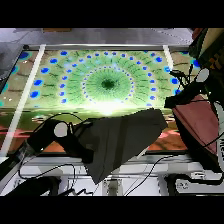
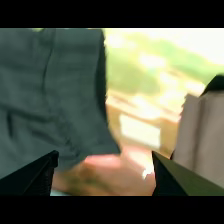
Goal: Fold the clothes and pants, and hang the long-sleeved shirts on hangers.
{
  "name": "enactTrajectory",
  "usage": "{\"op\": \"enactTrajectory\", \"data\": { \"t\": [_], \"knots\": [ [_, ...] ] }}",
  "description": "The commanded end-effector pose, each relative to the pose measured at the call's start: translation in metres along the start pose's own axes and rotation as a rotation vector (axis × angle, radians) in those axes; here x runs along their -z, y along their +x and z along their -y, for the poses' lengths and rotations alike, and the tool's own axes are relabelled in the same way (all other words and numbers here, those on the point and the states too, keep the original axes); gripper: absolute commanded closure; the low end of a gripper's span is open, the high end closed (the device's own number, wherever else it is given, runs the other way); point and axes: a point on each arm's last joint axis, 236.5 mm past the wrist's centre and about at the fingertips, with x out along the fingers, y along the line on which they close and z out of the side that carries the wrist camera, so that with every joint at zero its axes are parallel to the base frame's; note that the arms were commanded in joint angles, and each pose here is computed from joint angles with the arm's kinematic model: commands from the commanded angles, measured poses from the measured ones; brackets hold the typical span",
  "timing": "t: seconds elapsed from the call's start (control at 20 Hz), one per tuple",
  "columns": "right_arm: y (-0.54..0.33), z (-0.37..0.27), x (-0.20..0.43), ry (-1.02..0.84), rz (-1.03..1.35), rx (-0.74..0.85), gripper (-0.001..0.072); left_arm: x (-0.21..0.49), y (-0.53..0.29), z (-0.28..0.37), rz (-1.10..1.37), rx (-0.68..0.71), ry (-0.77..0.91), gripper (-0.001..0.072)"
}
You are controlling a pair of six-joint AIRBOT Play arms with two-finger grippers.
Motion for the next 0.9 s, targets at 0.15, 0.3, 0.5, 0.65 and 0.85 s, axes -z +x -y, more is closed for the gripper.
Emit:
{"op": "enactTrajectory", "data": {
  "t": [0.15, 0.3, 0.5, 0.65, 0.85],
  "knots": [
    [-0.002, 0.013, -0.026, 0.005, 0.113, 0.055, 0.0069, -0.044, -0.041, -0.115, 0.270, -0.263, -0.120, 0.0501],
    [-0.002, 0.013, -0.027, 0.004, 0.114, 0.056, 0.0069, -0.032, -0.026, -0.143, 0.294, -0.164, -0.255, 0.0656],
    [-0.003, 0.015, -0.032, 0.005, 0.134, 0.064, 0.0069, -0.022, 0.012, -0.112, 0.316, 0.124, -0.367, 0.0199],
    [-0.003, 0.016, -0.035, 0.006, 0.147, 0.065, 0.0069, -0.031, 0.029, -0.110, 0.377, 0.178, -0.454, 0.0045],
    [-0.004, 0.017, -0.038, 0.006, 0.161, 0.072, 0.0070, -0.062, 0.039, -0.098, 0.467, 0.247, -0.450, 0.0137]
  ]
}}
